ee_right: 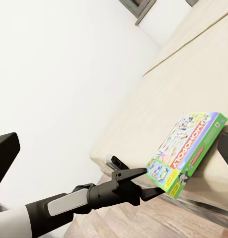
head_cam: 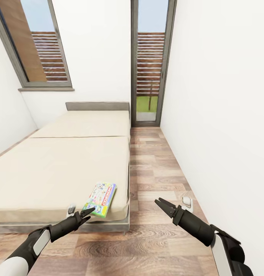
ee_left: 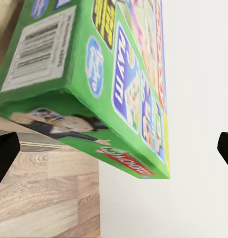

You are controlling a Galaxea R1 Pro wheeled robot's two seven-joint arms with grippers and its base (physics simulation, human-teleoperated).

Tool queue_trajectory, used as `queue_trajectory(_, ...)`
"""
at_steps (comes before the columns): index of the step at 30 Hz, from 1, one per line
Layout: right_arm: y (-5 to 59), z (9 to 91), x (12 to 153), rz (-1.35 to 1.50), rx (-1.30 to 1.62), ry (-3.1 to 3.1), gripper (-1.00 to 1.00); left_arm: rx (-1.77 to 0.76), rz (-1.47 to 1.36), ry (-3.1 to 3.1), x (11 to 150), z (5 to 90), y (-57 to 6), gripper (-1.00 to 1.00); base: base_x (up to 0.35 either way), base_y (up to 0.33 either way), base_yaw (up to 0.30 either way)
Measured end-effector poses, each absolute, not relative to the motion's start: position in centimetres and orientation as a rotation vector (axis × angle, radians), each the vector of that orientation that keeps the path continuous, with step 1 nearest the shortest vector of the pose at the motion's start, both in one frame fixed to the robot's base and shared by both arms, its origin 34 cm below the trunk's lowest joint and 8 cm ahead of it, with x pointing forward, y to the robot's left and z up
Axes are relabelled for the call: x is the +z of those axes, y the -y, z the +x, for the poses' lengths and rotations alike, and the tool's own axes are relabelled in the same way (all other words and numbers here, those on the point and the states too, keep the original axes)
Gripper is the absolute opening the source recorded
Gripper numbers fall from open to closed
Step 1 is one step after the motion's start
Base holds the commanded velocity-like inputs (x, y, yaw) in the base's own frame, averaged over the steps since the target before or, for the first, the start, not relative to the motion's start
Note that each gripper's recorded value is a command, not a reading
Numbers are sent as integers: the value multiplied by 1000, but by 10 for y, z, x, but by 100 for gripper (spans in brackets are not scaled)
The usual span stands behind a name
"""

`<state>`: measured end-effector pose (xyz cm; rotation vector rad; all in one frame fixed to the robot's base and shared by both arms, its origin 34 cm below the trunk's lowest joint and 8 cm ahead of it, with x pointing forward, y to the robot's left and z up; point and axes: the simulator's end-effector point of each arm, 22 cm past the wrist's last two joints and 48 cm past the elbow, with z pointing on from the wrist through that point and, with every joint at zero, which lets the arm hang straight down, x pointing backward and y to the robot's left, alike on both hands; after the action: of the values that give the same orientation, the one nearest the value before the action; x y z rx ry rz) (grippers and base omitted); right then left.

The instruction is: Put all the toys in the child's room - the three board games (two on the bed and one on the table), the two jigsaw puzzles on the table, and the tennis ball on the table - inside the toy box on the table in the child's room.

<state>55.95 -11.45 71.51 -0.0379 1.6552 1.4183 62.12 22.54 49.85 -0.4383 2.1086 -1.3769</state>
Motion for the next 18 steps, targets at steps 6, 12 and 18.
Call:
queue_trajectory(6,115,560,715,-38,1418,-1655,100,-1377,-438,-2109,498,621,-225,100,26,0,0)
queue_trajectory(12,115,560,715,-38,1418,-1655,100,-1377,-439,-2109,498,621,-225,100,5,0,0)
queue_trajectory(18,115,560,715,-38,1418,-1655,100,-1378,-439,-2109,498,621,-225,100,1,0,0)
